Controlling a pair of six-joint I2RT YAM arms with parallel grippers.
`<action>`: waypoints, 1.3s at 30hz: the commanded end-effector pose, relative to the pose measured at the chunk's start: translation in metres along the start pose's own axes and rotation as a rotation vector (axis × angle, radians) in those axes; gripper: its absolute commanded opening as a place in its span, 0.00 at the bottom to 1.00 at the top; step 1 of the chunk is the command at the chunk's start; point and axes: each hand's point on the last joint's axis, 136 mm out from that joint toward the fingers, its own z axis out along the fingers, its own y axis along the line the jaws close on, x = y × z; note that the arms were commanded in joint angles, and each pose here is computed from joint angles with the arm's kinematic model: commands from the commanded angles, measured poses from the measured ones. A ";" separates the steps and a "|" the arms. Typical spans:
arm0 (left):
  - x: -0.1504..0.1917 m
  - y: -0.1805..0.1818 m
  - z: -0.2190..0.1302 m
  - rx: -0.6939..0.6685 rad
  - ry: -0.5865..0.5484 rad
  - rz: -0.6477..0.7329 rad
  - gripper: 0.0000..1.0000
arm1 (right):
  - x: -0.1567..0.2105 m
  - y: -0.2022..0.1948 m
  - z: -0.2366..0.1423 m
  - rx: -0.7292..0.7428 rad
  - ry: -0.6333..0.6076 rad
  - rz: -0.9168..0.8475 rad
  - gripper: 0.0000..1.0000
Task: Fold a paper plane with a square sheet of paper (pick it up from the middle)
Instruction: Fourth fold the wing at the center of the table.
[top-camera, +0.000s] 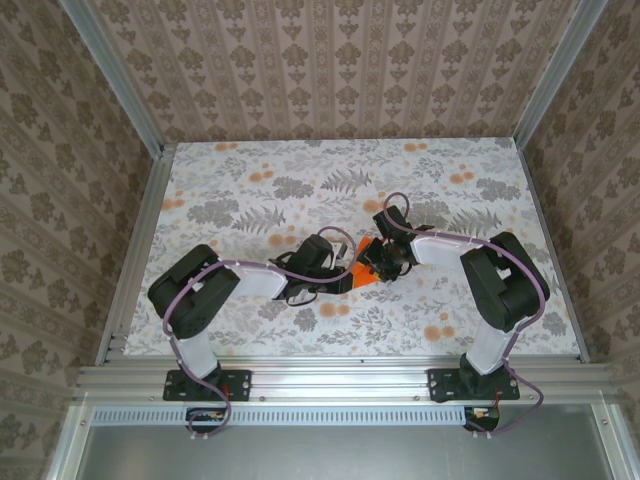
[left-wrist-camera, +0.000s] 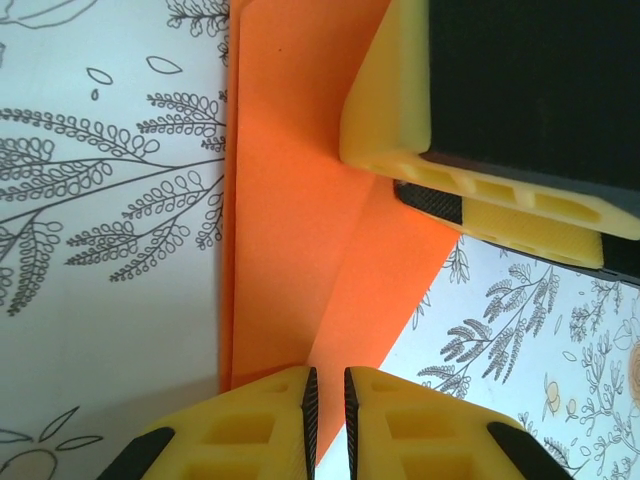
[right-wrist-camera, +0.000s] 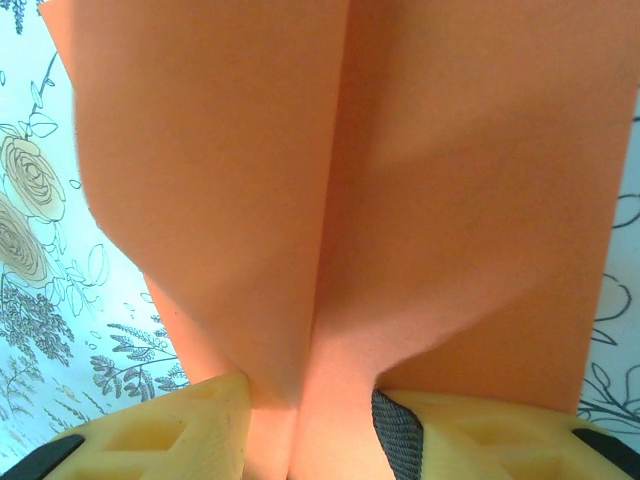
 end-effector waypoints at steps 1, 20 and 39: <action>0.007 0.019 0.004 -0.070 0.028 -0.026 0.18 | 0.023 -0.168 0.033 0.592 0.022 0.077 0.46; 0.014 0.027 0.003 -0.073 0.071 -0.067 0.13 | 0.014 -0.138 0.029 0.501 0.029 0.043 0.45; -0.028 0.017 -0.050 -0.042 -0.142 -0.133 0.16 | 0.013 -0.161 0.029 0.661 0.031 0.023 0.47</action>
